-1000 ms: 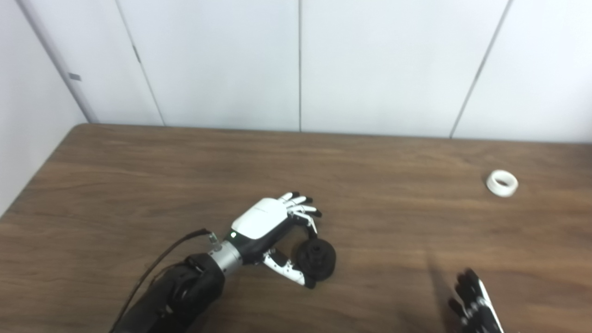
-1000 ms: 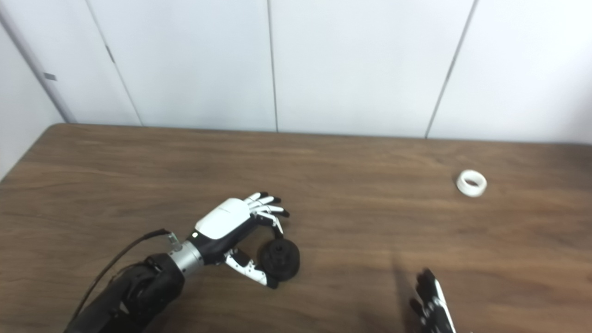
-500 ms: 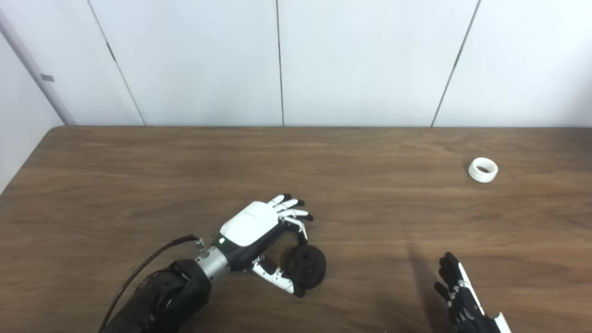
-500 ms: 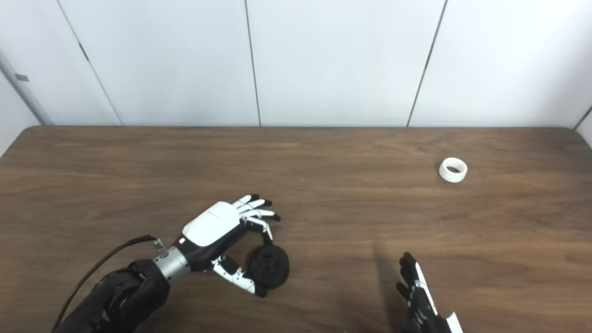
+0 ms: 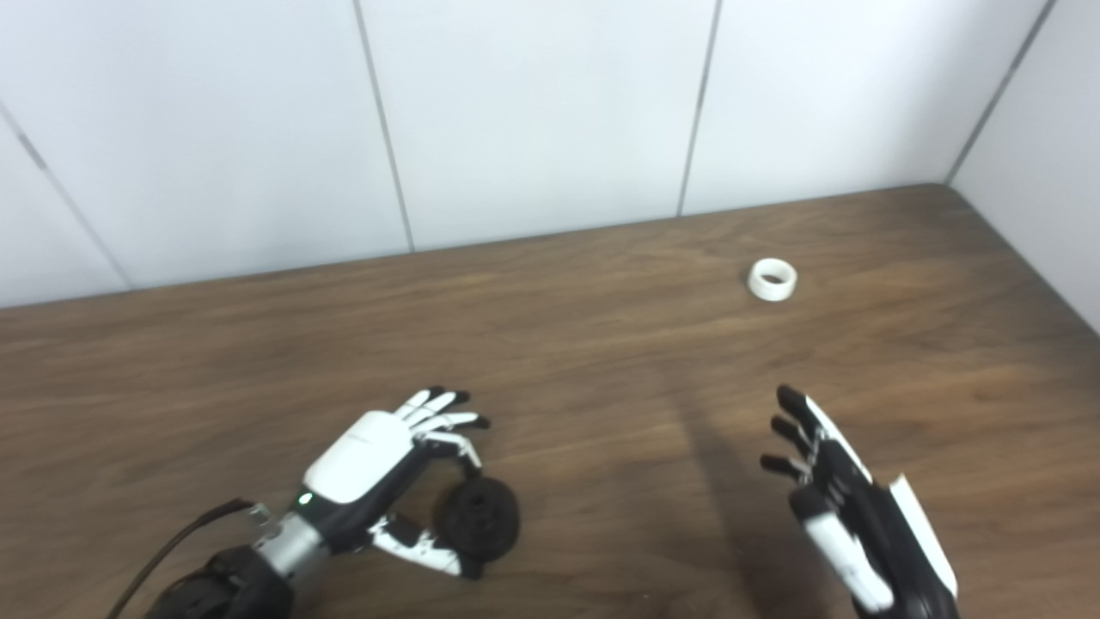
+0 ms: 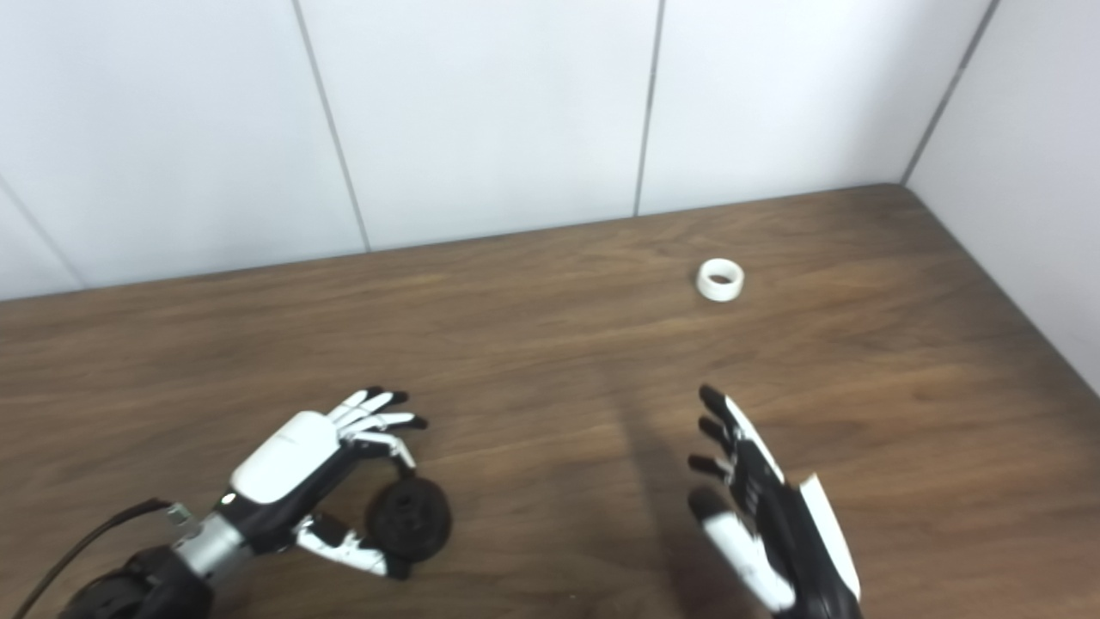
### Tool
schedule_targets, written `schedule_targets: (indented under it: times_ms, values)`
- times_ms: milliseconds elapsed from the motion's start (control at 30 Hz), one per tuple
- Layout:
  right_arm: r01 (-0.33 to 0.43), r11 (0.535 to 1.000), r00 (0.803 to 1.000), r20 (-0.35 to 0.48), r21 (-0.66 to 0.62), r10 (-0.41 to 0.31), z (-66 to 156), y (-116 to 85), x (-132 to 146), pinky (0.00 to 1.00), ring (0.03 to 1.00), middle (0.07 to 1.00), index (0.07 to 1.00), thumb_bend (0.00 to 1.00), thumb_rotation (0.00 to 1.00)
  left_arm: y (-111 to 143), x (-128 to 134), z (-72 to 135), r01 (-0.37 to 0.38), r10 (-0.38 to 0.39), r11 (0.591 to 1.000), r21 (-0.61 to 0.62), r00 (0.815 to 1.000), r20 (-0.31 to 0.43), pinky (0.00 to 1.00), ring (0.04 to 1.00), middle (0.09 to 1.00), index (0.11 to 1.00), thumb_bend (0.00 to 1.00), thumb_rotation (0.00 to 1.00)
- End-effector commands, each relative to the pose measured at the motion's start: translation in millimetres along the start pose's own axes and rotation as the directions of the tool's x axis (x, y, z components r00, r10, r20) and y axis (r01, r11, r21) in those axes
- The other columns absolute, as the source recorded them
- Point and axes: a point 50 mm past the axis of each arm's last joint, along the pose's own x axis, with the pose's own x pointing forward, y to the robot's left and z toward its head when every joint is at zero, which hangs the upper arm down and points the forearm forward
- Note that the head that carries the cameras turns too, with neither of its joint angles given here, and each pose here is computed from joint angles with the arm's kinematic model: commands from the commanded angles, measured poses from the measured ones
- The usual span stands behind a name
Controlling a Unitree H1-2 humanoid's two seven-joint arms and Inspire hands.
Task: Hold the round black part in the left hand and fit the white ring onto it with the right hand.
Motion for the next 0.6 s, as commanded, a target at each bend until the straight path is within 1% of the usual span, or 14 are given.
schedule_targets:
  times_ms: [0, 67, 200, 267, 367, 400, 467, 567]
  values:
    - [0.081, 0.996, 0.989, 0.119, 0.024, -0.083, 21, 5, 24, 0.81, 0.940, 0.972, 0.944, 0.62, 0.88, -1, -9, -10, 0.052, -0.052, 0.998, 0.022, 0.998, -0.025, 1.00, 0.957, 0.853, 0.477, 0.52, 0.05]
    - [0.103, 0.995, 0.987, 0.123, -0.008, -0.101, 21, 3, 26, 0.78, 0.925, 0.956, 0.929, 0.64, 0.89, -1, -10, -12, 0.053, -0.052, 0.998, 0.020, 0.998, -0.024, 1.00, 0.958, 0.855, 0.477, 0.52, 0.05]
    - [0.126, 0.992, 0.985, 0.121, -0.023, -0.122, 20, -4, 30, 0.75, 0.907, 0.942, 0.921, 0.64, 0.88, 0, -10, -13, 0.048, -0.048, 0.999, 0.011, 0.999, -0.026, 1.00, 0.956, 0.854, 0.477, 0.52, 0.05]
    - [0.128, 0.991, 0.985, 0.117, -0.033, -0.123, 21, -7, 33, 0.80, 0.938, 0.962, 0.936, 0.65, 0.88, 1, -10, -14, 0.043, -0.043, 0.999, 0.009, 0.999, -0.025, 1.00, 0.953, 0.853, 0.477, 0.52, 0.05]
    - [0.145, 0.985, 0.984, 0.116, -0.089, -0.134, 24, -14, 37, 0.87, 0.963, 0.976, 0.953, 0.65, 0.92, 2, -10, -14, 0.041, -0.041, 0.999, 0.013, 0.999, -0.024, 1.00, 0.949, 0.853, 0.477, 0.52, 0.05]
    - [0.153, 0.983, 0.984, 0.113, -0.104, -0.141, 24, -16, 38, 0.87, 0.964, 0.978, 0.956, 0.66, 0.93, 3, -10, -14, 0.040, -0.039, 0.999, 0.014, 0.999, -0.023, 1.00, 0.949, 0.853, 0.477, 0.52, 0.05]
    - [0.165, 0.977, 0.982, 0.113, -0.131, -0.151, 24, -20, 42, 0.83, 0.955, 0.978, 0.953, 0.70, 0.93, 4, -10, -14, 0.037, -0.036, 0.999, 0.015, 0.999, -0.020, 1.00, 0.947, 0.849, 0.477, 0.52, 0.05]
    - [0.190, 0.951, 0.979, 0.119, -0.245, -0.165, 25, -28, 48, 0.75, 0.897, 0.934, 0.928, 0.71, 0.97, 5, -11, -13, 0.042, -0.041, 0.999, 0.018, 0.999, -0.027, 1.00, 0.945, 0.849, 0.477, 0.52, 0.05]
